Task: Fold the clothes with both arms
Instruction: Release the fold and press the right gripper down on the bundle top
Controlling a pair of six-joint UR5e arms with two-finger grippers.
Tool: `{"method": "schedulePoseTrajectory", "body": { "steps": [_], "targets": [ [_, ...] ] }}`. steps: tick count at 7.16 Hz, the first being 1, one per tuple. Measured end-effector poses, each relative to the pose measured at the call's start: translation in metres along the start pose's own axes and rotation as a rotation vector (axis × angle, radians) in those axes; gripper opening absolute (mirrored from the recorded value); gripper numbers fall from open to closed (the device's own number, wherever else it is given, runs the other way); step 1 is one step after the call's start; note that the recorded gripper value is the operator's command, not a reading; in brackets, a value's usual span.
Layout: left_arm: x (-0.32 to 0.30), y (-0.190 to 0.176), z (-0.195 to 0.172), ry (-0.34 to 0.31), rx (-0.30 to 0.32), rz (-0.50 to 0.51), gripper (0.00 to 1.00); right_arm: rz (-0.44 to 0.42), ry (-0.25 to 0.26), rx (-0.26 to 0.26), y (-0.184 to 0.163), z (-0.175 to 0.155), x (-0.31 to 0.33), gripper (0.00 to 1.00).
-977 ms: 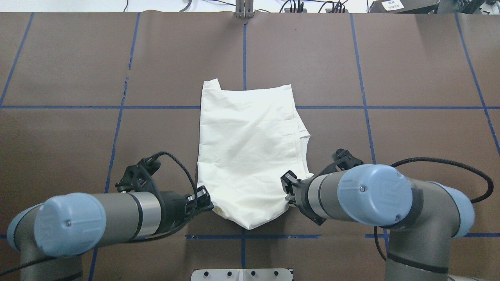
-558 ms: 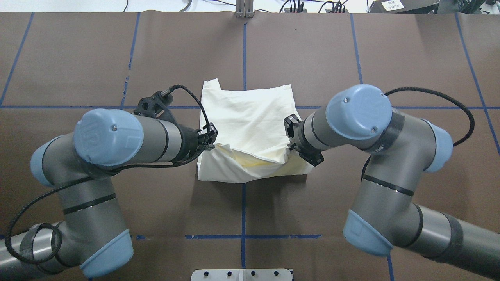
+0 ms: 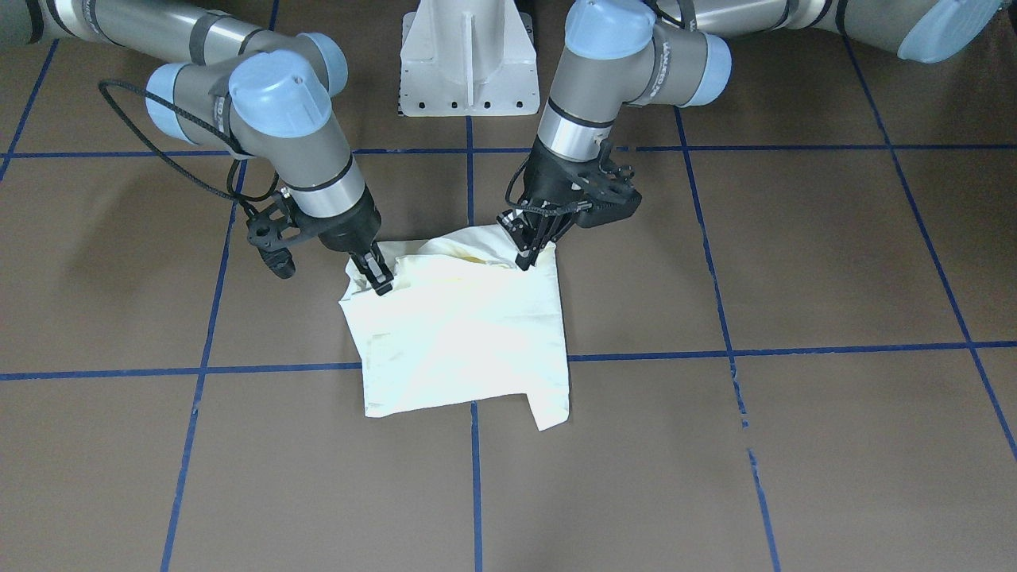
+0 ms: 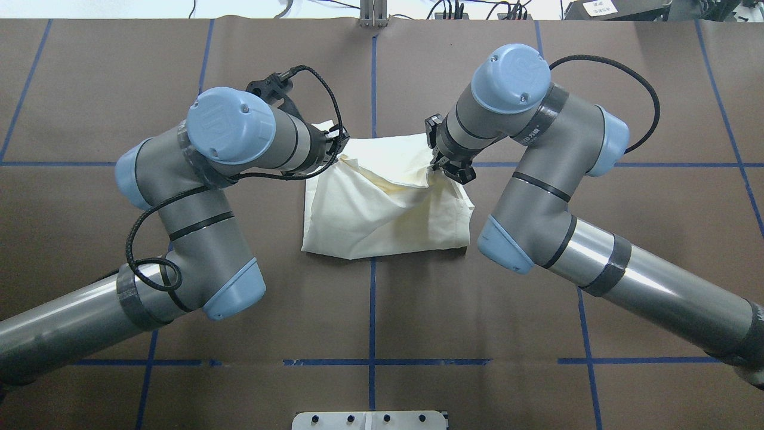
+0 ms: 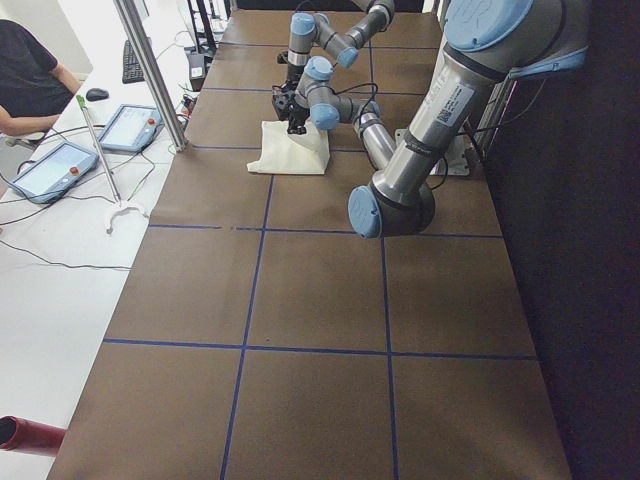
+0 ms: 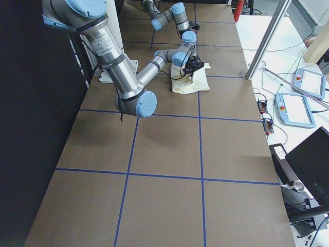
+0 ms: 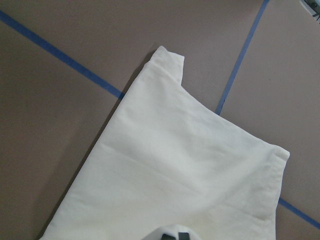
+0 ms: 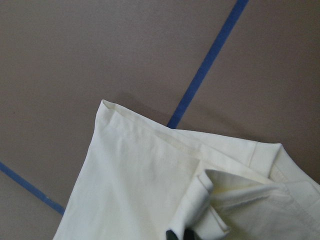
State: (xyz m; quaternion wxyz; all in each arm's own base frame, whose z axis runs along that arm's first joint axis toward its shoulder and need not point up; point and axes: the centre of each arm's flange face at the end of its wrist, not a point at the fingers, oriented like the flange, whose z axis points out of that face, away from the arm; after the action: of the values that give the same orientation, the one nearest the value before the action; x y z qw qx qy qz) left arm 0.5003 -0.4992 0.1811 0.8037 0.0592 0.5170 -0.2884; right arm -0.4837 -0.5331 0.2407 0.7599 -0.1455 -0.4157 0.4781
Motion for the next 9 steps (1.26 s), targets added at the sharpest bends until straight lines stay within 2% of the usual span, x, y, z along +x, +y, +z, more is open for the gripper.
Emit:
{"method": "schedulePoseTrajectory", "body": {
  "steps": [2, 3, 4, 5, 6, 7, 8, 9],
  "targets": [
    [-0.003, -0.033, 0.034, 0.007, 0.033, 0.024, 0.00, -0.042, 0.030, 0.028, -0.010, 0.022, -0.023, 0.00],
    [-0.009, -0.051, 0.055, 0.011, 0.051, 0.036, 0.60, -0.069, 0.045, 0.041, -0.013, 0.033, -0.037, 0.96],
    [-0.015, -0.077, 0.078, 0.023, 0.075, 0.054, 1.00, -0.130, 0.049, 0.047, -0.023, 0.043, -0.057, 1.00],
    [-0.017, -0.100, 0.088, 0.041, 0.095, 0.067, 1.00, -0.222, 0.037, 0.030, -0.041, 0.039, -0.078, 1.00],
    [-0.013, -0.113, 0.079, 0.070, 0.106, 0.078, 1.00, -0.300, 0.021, -0.006, -0.060, 0.020, -0.095, 1.00],
    [-0.007, -0.116, 0.058, 0.111, 0.107, 0.087, 1.00, -0.337, 0.007, -0.035, -0.062, 0.008, -0.099, 0.22],
    [-0.010, -0.115, 0.039, 0.143, 0.090, 0.093, 1.00, -0.362, -0.003, -0.040, -0.043, 0.011, -0.084, 0.00],
    [-0.018, -0.117, 0.022, 0.164, 0.068, 0.096, 1.00, -0.388, -0.012, -0.024, -0.014, 0.024, -0.061, 0.00]
  ]
}}
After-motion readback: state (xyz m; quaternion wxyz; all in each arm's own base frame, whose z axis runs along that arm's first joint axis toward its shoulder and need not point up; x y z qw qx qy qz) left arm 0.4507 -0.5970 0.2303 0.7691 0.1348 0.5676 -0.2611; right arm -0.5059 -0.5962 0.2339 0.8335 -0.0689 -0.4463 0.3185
